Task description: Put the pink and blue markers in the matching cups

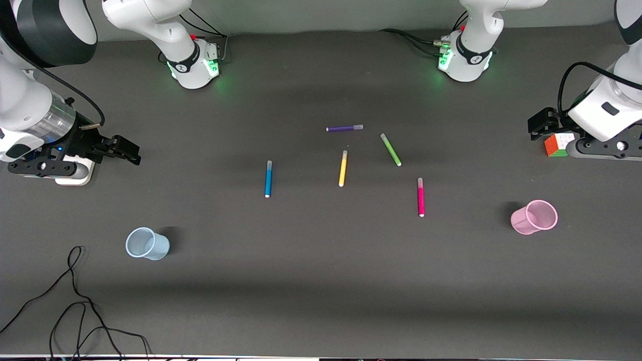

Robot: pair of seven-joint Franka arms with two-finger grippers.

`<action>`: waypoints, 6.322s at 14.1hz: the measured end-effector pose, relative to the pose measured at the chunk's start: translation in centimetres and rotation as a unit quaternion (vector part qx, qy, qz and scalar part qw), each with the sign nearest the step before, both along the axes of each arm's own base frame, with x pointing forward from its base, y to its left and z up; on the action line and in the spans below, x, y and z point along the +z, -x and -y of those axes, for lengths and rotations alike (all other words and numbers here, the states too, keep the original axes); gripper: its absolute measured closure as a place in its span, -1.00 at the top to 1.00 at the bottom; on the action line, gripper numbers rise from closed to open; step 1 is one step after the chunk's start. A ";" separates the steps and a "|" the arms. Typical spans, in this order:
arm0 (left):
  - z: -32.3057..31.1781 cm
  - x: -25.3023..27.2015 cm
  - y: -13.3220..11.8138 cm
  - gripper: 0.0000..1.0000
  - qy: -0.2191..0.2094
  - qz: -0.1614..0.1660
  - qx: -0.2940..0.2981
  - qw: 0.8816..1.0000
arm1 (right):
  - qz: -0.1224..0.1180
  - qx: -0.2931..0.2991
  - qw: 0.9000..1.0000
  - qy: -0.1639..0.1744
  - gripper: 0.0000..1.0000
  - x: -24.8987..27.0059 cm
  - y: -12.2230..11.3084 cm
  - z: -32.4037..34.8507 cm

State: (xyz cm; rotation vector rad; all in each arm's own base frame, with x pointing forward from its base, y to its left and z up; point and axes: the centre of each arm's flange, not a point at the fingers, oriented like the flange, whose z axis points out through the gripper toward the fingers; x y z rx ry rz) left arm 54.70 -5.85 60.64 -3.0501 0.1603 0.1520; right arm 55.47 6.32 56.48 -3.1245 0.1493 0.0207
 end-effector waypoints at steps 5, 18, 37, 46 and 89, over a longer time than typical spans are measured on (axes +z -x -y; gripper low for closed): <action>-0.1 0.0 0.0 1.00 0.002 0.001 0.001 1.000 | 0.010 -0.001 1.000 -0.001 1.00 1.0 -0.2 0.1; -0.1 -0.2 -0.1 1.00 0.004 -0.002 0.001 1.000 | -0.024 -0.006 0.999 -0.021 0.99 -2.6 -2.3 -1.5; 6.3 -14.4 -3.9 0.96 0.070 -0.084 -0.029 0.994 | -0.218 0.022 0.973 -0.075 0.99 -28.9 -8.5 -17.3; 10.8 -29.6 -2.6 0.95 0.094 -0.047 -0.036 0.994 | -0.293 0.055 0.953 -0.049 0.99 -38.9 -5.4 -21.9; 1.4 -26.3 -6.4 -0.53 -0.032 -0.056 -0.212 0.975 | 0.006 -0.118 0.978 0.174 -0.67 -17.0 -17.1 -3.3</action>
